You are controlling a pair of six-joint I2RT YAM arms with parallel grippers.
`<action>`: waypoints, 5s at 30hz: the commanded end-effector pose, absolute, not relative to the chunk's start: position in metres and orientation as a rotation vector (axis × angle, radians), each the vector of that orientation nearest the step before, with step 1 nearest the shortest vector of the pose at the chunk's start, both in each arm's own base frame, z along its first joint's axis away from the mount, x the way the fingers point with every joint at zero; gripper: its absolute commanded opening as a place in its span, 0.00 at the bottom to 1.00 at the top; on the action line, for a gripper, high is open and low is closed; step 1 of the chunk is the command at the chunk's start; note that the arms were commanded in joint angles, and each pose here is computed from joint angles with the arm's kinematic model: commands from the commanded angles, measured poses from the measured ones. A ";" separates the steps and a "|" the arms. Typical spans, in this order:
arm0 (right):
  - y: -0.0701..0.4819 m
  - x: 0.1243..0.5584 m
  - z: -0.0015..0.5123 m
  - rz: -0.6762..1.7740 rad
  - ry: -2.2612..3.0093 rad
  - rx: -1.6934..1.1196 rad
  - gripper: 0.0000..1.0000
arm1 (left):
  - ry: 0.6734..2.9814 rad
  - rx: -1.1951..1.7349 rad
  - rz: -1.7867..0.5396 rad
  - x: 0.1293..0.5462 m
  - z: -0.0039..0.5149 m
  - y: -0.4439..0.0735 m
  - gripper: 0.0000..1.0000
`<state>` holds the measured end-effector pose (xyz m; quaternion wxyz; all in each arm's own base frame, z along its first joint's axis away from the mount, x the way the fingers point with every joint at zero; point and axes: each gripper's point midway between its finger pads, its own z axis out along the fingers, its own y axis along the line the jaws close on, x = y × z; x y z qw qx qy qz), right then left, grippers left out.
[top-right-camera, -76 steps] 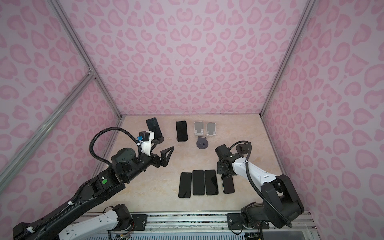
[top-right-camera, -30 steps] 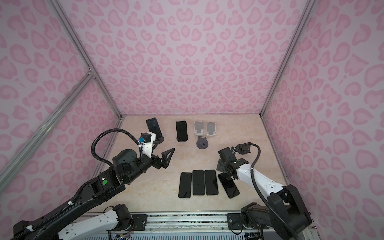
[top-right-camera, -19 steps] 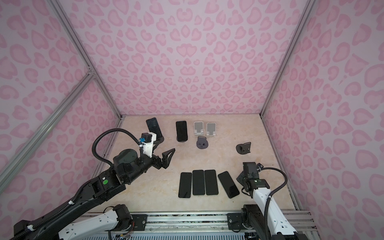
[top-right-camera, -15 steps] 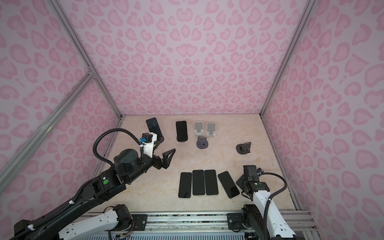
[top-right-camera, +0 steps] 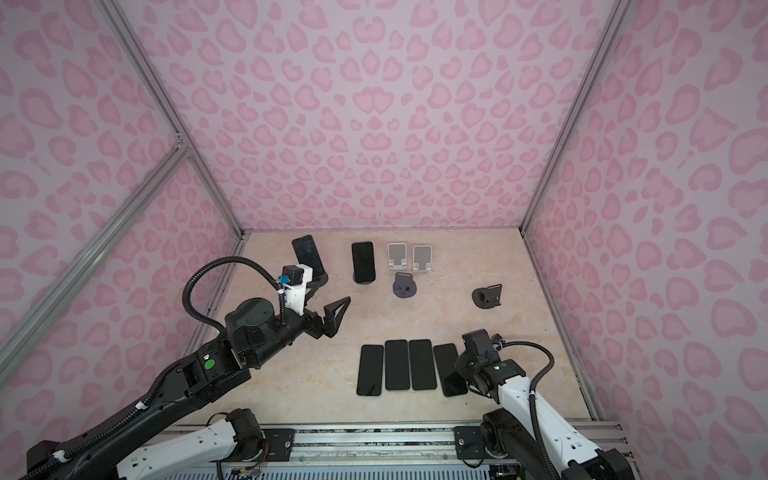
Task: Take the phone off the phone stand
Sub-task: 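Reach left gripper to the blue-edged phone on its stand while right gripper rises, then close left gripper on the blue-edged phone and lift it off the stand, then carry the blue-edged phone with left gripper toward the row of flat phones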
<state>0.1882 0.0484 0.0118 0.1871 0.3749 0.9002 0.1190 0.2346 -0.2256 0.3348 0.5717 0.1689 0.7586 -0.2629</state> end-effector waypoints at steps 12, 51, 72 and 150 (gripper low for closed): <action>0.055 0.269 0.132 0.368 2.320 0.630 0.23 | 1.853 0.198 -0.347 0.271 0.317 -0.199 0.95; 0.109 0.365 0.174 0.600 2.149 0.200 0.98 | 2.324 -0.002 -0.043 0.489 0.155 -0.263 0.97; 0.109 0.366 0.170 0.599 2.151 0.195 0.98 | 2.332 -0.041 -0.028 0.529 0.127 -0.269 0.99; 0.118 0.327 0.176 0.493 1.807 0.215 0.86 | 2.593 -0.038 -0.168 0.244 0.129 -0.165 0.61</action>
